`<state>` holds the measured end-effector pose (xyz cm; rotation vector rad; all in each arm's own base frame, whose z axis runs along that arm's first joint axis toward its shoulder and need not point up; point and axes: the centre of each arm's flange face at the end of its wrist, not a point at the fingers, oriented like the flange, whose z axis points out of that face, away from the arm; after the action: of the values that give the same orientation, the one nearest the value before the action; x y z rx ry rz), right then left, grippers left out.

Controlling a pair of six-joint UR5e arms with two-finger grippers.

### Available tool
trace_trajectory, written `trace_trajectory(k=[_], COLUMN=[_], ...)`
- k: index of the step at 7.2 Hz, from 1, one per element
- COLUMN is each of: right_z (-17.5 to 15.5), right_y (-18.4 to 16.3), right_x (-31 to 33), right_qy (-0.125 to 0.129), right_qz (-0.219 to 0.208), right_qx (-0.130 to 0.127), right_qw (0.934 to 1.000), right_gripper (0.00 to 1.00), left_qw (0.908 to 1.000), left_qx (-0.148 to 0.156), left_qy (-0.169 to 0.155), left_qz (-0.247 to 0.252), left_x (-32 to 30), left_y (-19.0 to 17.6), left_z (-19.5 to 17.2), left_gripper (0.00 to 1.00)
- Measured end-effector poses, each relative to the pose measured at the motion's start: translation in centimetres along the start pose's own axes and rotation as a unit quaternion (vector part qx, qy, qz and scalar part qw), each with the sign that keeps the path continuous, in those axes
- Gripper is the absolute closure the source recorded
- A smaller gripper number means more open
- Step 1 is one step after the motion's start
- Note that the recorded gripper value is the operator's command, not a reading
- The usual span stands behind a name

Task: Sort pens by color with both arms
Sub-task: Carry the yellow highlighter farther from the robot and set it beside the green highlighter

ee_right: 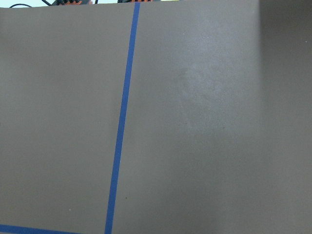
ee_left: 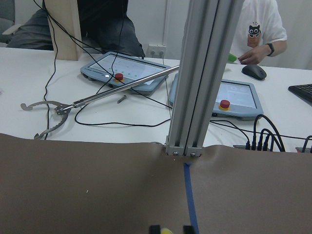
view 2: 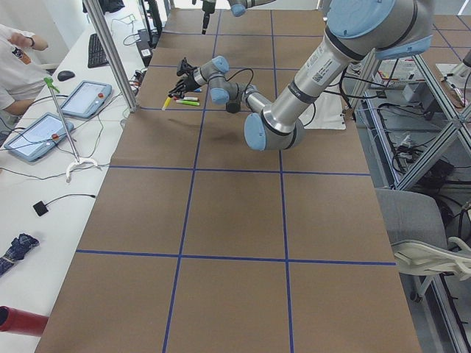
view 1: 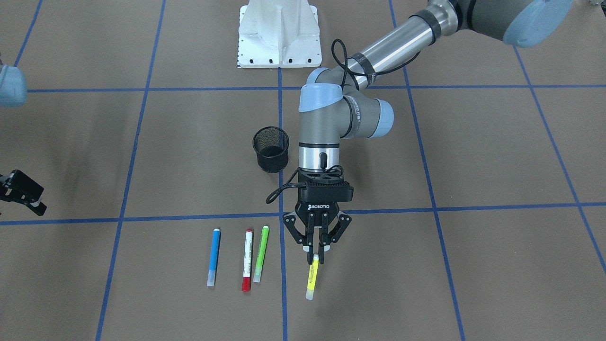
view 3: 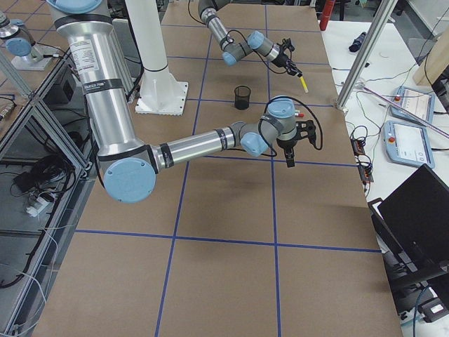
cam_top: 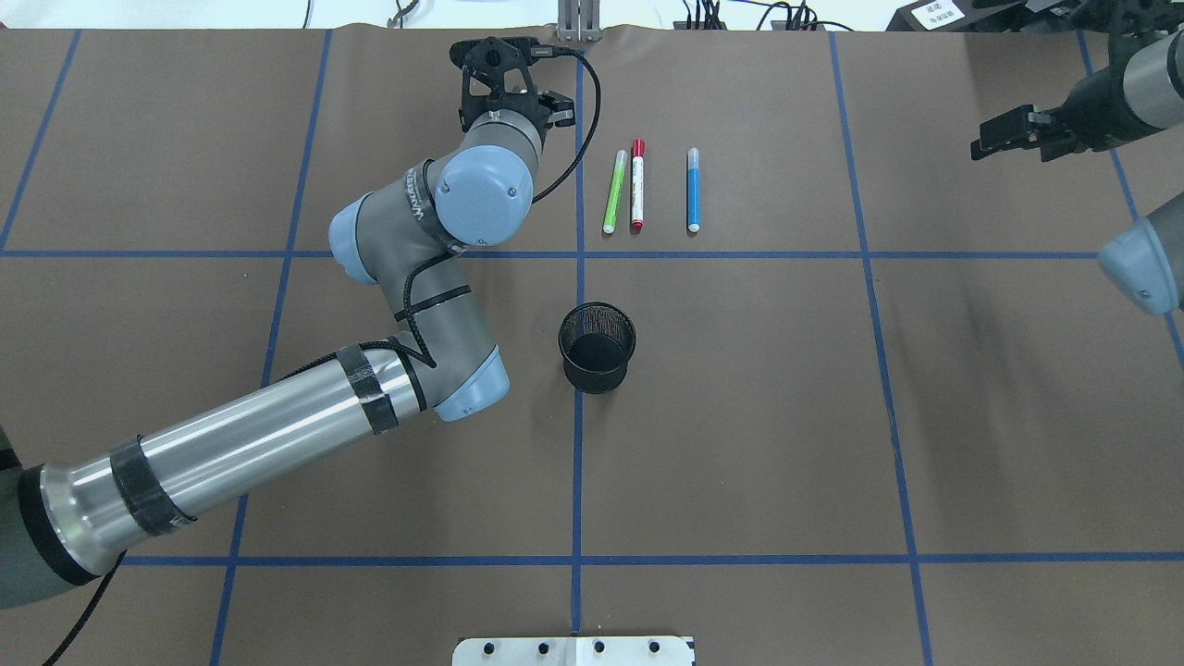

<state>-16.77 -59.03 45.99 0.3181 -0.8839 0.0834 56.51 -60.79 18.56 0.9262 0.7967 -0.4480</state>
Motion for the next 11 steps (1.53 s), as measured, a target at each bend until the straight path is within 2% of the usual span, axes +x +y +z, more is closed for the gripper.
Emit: trace_trajectory(k=[2, 3, 4, 5, 6, 9, 11], right_z=[0.0, 0.0, 0.0, 0.0, 0.0, -0.2, -0.3], right_y=[0.1, 0.1, 0.1, 0.1, 0.1, -0.1, -0.3], right_x=[0.1, 0.1, 0.1, 0.1, 0.1, 0.0, 0.0], right_qy=[0.0, 0.0, 0.0, 0.0, 0.0, -0.001, -0.001], right_qz=[0.0, 0.0, 0.0, 0.0, 0.0, 0.0, 0.001], right_qx=[0.0, 0.0, 0.0, 0.0, 0.0, 0.002, 0.003], right_qw=[1.0, 1.0, 1.0, 1.0, 1.0, 1.0, 1.0], right_gripper=[0.0, 0.0, 0.0, 0.0, 0.0, 0.0, 0.0], left_qw=[1.0, 1.0, 0.9999, 0.9999, 0.9998, 0.9998, 0.9989], left_qx=[-0.005, -0.008, -0.011, -0.014, -0.016, -0.019, -0.039], left_qy=[-0.002, -0.003, -0.003, -0.002, 0.0, 0.008, 0.024], left_qz=[0.002, 0.004, 0.005, 0.006, 0.007, 0.006, 0.005], left_x=[0.3, 0.4, 0.5, 0.7, 0.9, 1.6, 2.6], left_y=[1.4, 2.0, 2.4, 2.6, 2.8, 2.5, 1.0], left_z=[0.1, 0.3, 0.3, 0.3, 0.2, -0.3, -0.9], left_gripper=[1.0, 0.9, 0.41, 0.13, 0.03, 0.01, 0.01])
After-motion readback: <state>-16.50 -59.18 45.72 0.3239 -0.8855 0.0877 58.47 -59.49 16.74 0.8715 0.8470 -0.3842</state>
